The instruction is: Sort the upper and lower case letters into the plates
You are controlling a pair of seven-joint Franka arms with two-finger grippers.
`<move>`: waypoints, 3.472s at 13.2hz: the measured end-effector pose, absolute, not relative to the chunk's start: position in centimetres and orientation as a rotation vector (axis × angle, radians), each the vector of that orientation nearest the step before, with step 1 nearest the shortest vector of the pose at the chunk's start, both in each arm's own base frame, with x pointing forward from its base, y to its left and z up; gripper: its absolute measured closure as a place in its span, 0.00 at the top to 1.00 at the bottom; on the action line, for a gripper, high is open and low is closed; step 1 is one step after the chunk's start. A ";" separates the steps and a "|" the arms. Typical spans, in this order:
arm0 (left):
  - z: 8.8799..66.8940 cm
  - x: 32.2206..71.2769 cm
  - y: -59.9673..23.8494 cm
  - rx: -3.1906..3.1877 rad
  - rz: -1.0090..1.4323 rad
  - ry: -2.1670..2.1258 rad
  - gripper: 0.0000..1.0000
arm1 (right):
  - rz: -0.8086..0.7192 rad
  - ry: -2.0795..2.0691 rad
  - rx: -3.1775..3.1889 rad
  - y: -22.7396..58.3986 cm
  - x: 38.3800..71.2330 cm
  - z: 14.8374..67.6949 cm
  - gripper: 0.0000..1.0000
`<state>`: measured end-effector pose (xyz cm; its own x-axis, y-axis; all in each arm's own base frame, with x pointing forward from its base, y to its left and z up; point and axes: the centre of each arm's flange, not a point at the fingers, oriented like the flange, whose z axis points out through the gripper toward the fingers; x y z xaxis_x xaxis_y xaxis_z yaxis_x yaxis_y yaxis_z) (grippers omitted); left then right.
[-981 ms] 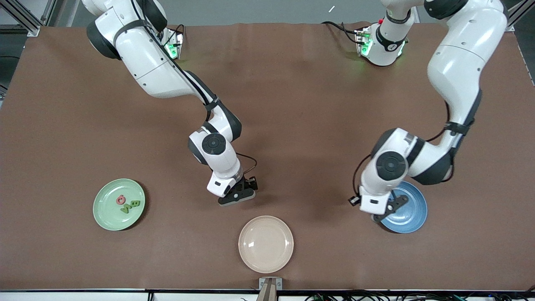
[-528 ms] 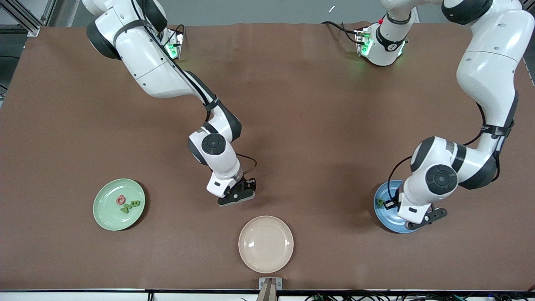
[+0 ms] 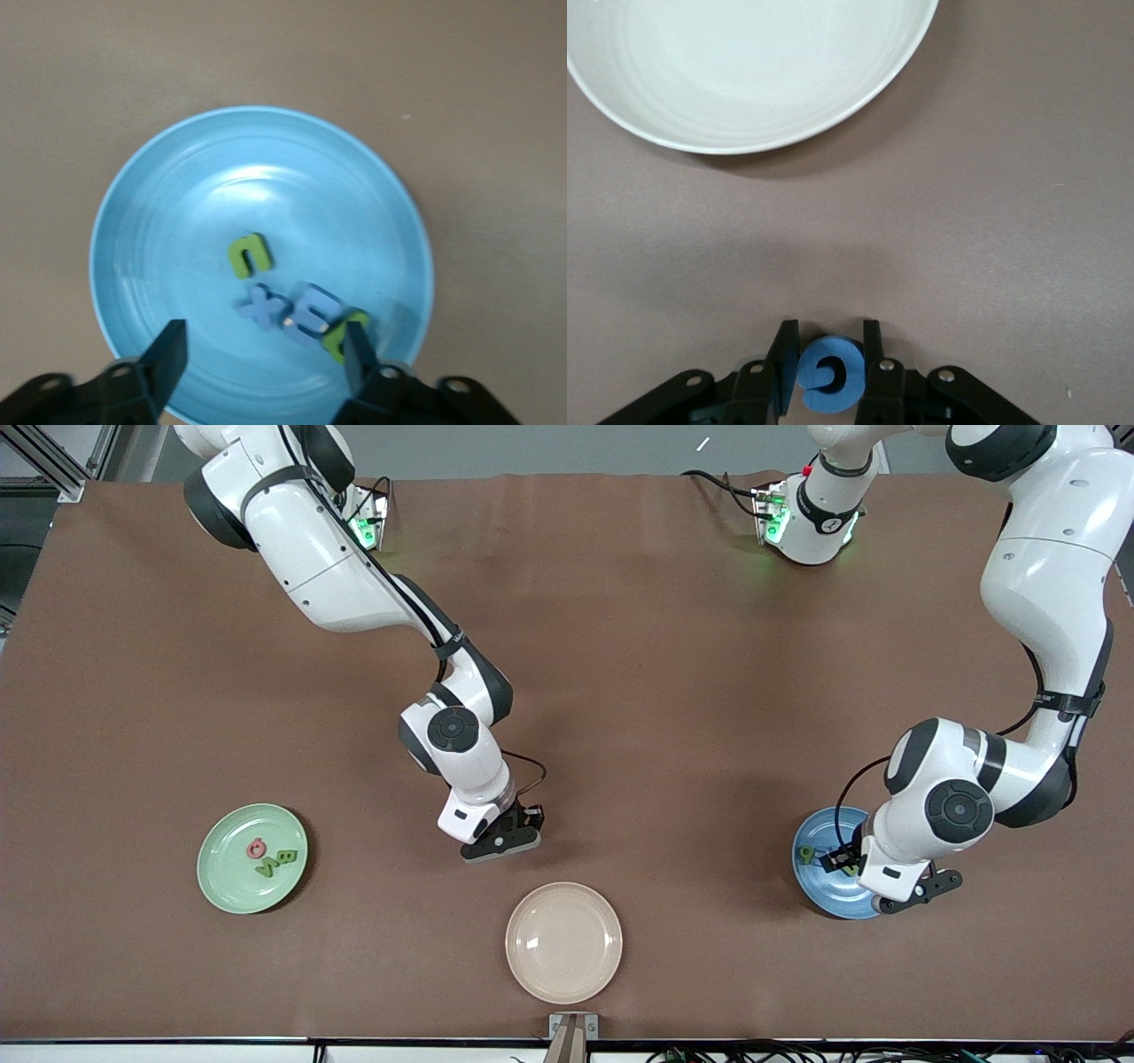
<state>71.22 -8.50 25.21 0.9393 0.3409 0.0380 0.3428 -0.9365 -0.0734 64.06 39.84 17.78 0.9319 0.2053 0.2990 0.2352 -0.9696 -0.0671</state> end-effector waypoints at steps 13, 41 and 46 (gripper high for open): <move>52.4 66.0 -8.4 -2.995 -0.087 -0.161 1.00 | 0.089 -0.762 -3.174 3.6 73.9 26.5 0.33; 63.8 55.3 -3.3 -3.075 0.027 -0.009 1.00 | -0.094 -0.412 -3.180 3.0 69.3 48.3 1.00; 63.9 55.3 -3.5 -3.076 0.015 -0.002 1.00 | -0.118 -0.288 -3.182 1.7 64.0 58.2 1.00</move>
